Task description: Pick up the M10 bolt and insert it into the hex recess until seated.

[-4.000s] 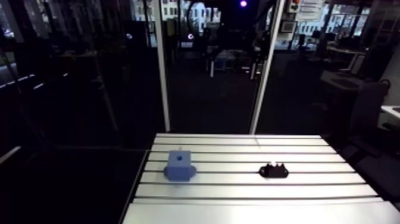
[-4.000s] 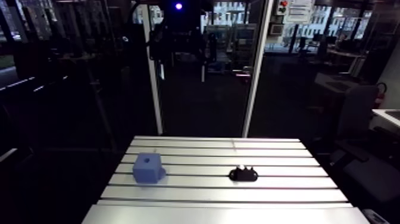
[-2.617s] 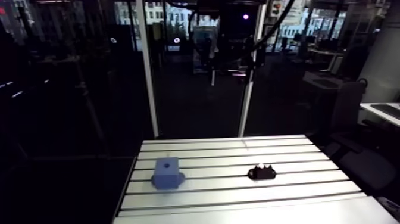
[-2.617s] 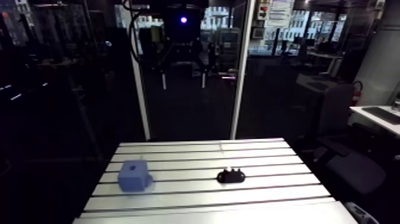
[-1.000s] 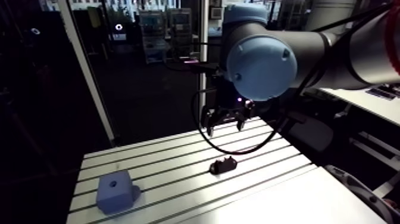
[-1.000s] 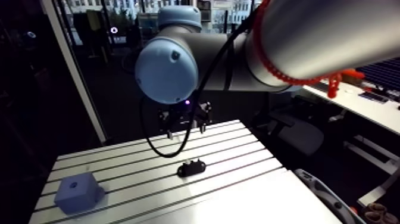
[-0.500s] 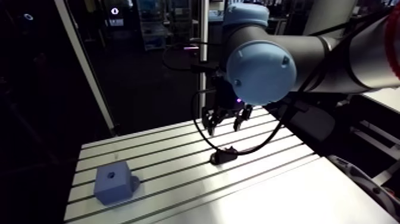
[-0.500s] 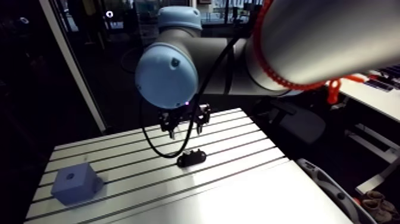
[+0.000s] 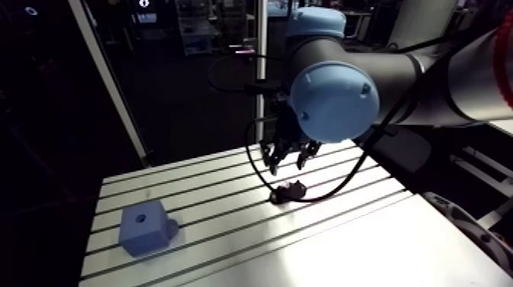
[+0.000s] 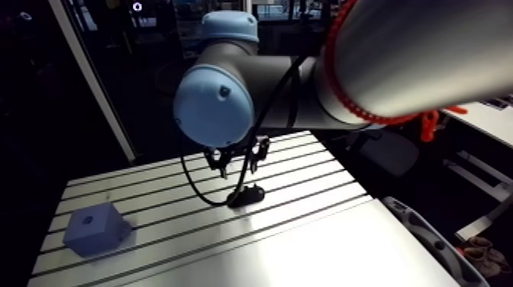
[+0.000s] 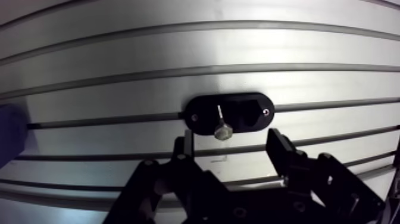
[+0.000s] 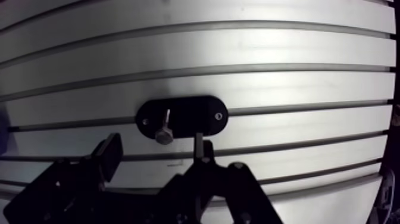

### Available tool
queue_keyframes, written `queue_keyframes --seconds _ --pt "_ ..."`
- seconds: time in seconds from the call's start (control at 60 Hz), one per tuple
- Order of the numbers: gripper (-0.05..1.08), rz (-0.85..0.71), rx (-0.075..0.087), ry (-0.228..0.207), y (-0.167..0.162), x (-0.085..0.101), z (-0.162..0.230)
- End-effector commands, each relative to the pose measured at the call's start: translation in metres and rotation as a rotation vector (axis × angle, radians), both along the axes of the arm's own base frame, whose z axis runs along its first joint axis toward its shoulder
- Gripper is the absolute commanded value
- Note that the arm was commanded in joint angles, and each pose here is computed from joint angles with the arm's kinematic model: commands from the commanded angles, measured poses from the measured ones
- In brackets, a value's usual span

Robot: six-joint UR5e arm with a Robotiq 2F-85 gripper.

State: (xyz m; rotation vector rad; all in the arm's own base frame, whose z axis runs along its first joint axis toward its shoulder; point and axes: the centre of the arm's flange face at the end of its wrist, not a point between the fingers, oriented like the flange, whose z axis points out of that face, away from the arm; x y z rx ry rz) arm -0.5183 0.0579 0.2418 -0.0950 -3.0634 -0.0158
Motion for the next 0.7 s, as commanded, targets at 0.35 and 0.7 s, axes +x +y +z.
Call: queue_keyframes --seconds 0.35,0.7 --pt "0.31 0.001 -0.013 -0.031 -0.002 0.002 -0.018" --pt "0.37 0.003 0.002 -0.015 -0.003 0.002 -0.027"
